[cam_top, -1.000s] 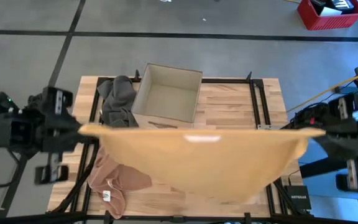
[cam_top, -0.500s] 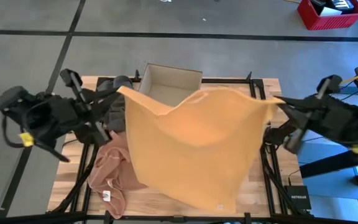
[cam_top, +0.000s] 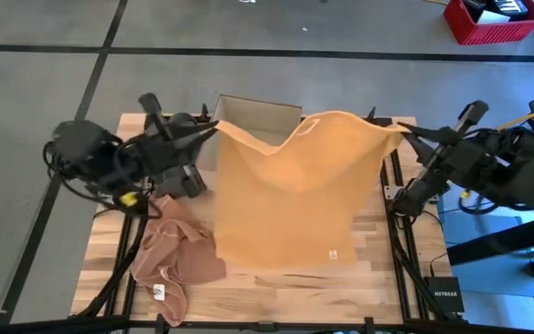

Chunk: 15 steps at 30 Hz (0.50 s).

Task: Fold towel
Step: Fold the yellow towel

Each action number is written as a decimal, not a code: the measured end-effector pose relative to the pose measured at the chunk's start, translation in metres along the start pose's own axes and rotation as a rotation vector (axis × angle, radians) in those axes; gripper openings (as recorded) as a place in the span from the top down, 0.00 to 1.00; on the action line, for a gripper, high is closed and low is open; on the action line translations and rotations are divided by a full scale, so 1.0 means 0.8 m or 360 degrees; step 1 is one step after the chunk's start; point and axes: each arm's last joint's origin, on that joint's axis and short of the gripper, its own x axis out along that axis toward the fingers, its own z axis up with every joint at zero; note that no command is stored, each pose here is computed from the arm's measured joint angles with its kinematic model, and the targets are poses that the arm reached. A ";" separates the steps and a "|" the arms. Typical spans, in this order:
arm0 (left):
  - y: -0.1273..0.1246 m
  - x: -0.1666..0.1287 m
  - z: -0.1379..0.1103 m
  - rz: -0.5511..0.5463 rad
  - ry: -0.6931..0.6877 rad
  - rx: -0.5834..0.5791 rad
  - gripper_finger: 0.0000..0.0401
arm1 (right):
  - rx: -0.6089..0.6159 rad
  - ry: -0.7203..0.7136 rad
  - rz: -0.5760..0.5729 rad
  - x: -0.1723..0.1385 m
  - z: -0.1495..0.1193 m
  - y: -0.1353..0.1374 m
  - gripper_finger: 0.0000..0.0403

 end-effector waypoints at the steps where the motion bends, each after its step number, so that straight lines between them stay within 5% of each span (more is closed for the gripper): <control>1: -0.001 0.002 -0.004 -0.0008 0.0030 -0.0003 0.99 | 0.0005 -0.0002 0.0022 0.000 -0.004 0.001 0.98; 8: -0.013 -0.003 -0.014 -0.0104 0.0127 -0.0221 0.99 | 0.0168 0.0024 0.0322 -0.001 -0.012 0.020 0.98; 15: -0.038 -0.025 -0.038 -0.0302 0.0351 -0.0259 0.99 | 0.0128 0.0134 0.0468 -0.001 -0.030 0.057 0.98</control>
